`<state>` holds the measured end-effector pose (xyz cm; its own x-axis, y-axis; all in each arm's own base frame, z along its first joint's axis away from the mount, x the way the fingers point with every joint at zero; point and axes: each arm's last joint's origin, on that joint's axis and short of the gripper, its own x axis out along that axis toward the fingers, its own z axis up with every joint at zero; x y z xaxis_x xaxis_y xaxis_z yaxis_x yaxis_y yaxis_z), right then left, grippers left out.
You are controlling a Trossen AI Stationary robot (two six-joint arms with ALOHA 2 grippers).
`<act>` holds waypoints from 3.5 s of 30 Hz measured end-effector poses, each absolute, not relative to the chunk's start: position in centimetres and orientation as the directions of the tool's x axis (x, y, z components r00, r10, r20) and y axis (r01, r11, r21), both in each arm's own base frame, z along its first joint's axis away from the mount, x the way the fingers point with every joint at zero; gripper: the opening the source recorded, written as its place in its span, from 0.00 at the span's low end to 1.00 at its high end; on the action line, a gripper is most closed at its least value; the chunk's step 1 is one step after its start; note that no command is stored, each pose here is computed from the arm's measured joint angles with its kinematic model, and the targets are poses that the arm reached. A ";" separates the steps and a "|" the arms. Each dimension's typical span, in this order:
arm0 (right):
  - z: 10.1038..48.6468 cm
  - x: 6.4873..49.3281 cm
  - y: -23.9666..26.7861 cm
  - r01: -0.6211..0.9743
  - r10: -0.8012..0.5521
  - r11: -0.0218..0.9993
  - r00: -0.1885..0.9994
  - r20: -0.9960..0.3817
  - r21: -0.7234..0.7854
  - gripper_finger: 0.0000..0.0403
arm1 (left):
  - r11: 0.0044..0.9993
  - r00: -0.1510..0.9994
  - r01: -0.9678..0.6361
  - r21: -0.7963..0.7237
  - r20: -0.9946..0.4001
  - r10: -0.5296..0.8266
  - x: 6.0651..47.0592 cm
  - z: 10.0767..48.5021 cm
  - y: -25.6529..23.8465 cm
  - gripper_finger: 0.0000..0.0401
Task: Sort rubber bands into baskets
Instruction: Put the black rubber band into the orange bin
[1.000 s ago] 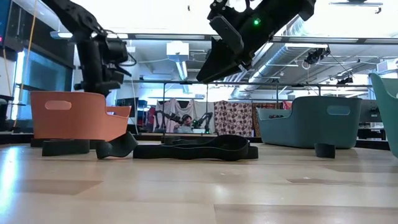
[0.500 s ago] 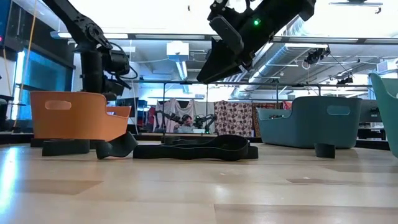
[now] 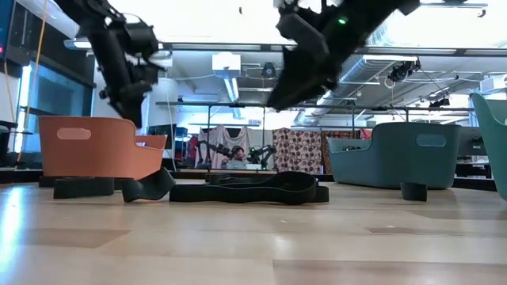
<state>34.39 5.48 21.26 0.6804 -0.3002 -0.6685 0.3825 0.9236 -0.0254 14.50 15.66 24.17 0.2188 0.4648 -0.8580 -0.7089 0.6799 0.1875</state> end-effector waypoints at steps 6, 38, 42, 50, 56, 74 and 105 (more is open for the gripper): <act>19.6 31.9 5.5 0.604 -0.320 0.796 0.454 -0.832 0.023 0.44 | 0.705 0.371 -0.691 0.156 -0.760 0.533 14.8 26.8 13.2 0.36; 15.3 27.8 4.8 0.901 -0.081 0.434 0.067 -0.994 0.026 0.20 | 0.917 0.836 -0.381 -0.118 -0.468 0.287 18.3 25.7 5.2 0.36; 15.3 27.9 4.8 0.876 -0.073 0.481 0.070 -0.995 0.026 0.04 | 0.927 0.851 -0.353 -0.126 -0.455 0.262 18.5 25.4 4.6 0.36; 15.5 28.3 5.2 0.787 -0.091 0.616 0.118 -0.989 0.038 0.01 | 0.959 0.910 -0.248 -0.139 -0.373 0.181 19.3 26.1 2.8 0.36; 17.9 30.2 6.3 0.667 -0.233 0.745 0.282 -0.931 0.016 0.00 | 0.987 0.943 -0.078 -0.139 -0.332 0.028 19.7 26.4 1.1 0.36; 24.6 35.4 10.8 0.424 -0.436 0.898 0.827 -0.355 -0.117 0.00 | 0.986 0.922 0.082 -0.144 -0.365 -0.130 24.2 23.3 -1.7 0.36; 27.1 35.4 13.6 0.364 -0.392 0.912 0.909 -0.142 -0.188 0.00 | 0.944 0.953 0.258 -0.205 -0.106 -0.284 28.0 22.5 -2.4 0.49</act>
<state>35.41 13.57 27.10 0.9092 -0.3917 -0.1415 0.3638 0.9123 -0.1878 27.98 -2.39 22.51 0.9531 -0.2835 -0.1057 0.2582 0.9442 -0.2045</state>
